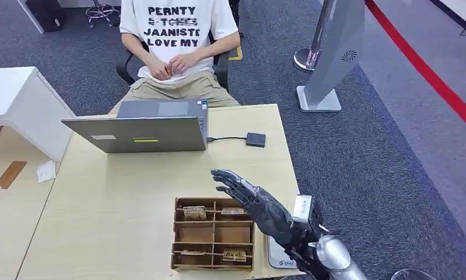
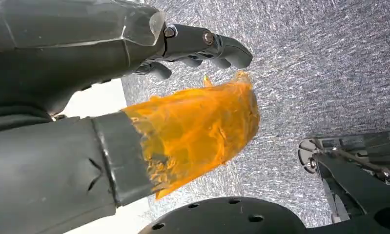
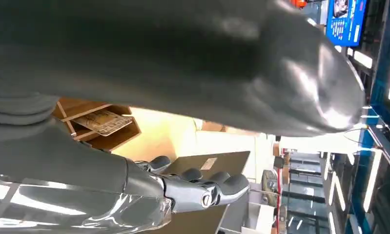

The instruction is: Pass the card to the sensor for recognition and then transmit it.

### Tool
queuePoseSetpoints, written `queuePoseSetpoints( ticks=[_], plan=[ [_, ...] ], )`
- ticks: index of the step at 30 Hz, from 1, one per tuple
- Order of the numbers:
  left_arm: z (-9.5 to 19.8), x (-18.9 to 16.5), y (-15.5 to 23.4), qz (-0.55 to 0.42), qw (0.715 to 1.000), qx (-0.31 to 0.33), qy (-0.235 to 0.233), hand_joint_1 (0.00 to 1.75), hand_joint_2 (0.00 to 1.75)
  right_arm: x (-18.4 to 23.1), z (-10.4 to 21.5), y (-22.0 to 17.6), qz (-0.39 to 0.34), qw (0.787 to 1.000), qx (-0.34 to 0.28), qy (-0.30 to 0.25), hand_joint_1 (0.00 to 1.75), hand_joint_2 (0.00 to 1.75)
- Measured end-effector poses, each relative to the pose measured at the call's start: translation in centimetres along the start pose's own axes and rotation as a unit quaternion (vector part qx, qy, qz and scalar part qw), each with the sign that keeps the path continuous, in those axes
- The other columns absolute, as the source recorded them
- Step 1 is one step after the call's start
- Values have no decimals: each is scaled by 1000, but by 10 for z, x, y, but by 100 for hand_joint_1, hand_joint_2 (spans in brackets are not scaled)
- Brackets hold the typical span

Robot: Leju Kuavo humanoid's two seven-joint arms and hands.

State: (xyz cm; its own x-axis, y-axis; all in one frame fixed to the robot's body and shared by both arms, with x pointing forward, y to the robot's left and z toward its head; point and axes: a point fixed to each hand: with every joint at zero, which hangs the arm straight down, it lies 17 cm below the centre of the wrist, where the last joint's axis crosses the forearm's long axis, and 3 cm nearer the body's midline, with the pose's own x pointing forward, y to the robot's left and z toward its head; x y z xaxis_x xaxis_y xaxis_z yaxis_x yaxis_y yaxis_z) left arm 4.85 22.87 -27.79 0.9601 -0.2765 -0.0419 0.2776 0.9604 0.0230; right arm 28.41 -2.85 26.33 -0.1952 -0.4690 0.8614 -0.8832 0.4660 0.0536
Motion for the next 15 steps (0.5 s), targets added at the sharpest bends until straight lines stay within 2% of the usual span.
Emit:
queuePoseSetpoints(
  ticks=[3,5,7,15],
  plan=[
    [0,0,0,0,1000,0,-1,0,0,1,0,1,-5,1000,2,-4,0,0],
    [0,2,0,4,1000,-1,-7,0,0,16,9,13,-48,998,17,-42,0,0],
    [0,3,0,6,1000,-2,-9,0,0,21,18,23,-66,996,24,-57,0,0],
    [0,4,0,7,1000,-3,-10,0,0,24,27,34,-78,995,34,-60,0,0]
  ],
)
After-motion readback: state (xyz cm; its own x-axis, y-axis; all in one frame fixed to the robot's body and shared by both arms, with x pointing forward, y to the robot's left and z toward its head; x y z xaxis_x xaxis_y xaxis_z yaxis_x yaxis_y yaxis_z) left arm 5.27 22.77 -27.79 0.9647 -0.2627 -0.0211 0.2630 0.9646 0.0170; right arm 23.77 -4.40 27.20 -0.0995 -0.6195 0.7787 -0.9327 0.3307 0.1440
